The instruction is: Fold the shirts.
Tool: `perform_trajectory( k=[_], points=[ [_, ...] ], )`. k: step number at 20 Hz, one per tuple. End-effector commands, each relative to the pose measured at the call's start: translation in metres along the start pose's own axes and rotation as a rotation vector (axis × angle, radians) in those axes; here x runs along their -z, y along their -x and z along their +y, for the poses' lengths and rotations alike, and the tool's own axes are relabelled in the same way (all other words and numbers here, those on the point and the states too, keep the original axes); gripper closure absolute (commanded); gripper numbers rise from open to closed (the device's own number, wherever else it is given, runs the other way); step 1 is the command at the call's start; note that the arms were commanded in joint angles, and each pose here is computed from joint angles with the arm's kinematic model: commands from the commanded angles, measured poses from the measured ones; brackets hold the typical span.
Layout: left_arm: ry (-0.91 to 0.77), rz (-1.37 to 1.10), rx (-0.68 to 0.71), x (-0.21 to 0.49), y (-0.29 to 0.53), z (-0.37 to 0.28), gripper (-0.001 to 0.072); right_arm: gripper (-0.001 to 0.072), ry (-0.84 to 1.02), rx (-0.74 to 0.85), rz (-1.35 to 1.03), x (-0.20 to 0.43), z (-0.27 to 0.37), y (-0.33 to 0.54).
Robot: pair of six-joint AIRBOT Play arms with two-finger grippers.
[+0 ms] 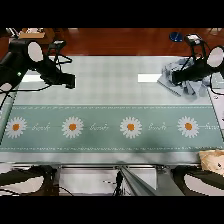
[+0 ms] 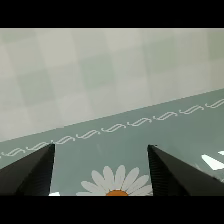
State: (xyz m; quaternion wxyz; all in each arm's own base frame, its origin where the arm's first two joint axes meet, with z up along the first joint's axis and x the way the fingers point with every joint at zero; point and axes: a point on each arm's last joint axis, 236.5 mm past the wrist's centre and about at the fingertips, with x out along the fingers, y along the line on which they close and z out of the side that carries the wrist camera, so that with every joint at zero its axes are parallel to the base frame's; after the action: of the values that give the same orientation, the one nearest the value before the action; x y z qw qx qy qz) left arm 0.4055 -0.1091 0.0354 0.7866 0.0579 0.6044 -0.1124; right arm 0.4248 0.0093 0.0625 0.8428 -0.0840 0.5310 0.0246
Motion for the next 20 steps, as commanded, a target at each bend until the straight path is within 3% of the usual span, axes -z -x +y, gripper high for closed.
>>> perform_trajectory(
  k=[1,6,10,14,20],
  points=[
    [0.000,-0.063,0.000,-0.015,-0.001,0.000,-0.0002,0.0140,0.017,0.042,-0.126,-0.030,-0.010,0.001],
    [-0.060,-0.088,-0.056,-0.025,-0.006,0.014,-0.0002,0.0140,-0.197,0.279,-0.421,-0.093,-0.096,0.012],
    [-0.056,-0.135,-0.081,-0.039,0.009,0.023,-0.0002,0.0126,-0.386,0.284,-0.306,-0.061,-0.158,-0.050],
    [-0.073,-0.185,-0.085,-0.054,0.027,0.022,-0.0002,0.0121,-0.575,0.194,-0.156,-0.015,-0.170,-0.115],
    [-0.116,-0.202,-0.089,-0.059,0.035,0.022,-0.0002,0.0121,-0.637,0.204,-0.094,0.015,-0.192,-0.152]
  ],
)
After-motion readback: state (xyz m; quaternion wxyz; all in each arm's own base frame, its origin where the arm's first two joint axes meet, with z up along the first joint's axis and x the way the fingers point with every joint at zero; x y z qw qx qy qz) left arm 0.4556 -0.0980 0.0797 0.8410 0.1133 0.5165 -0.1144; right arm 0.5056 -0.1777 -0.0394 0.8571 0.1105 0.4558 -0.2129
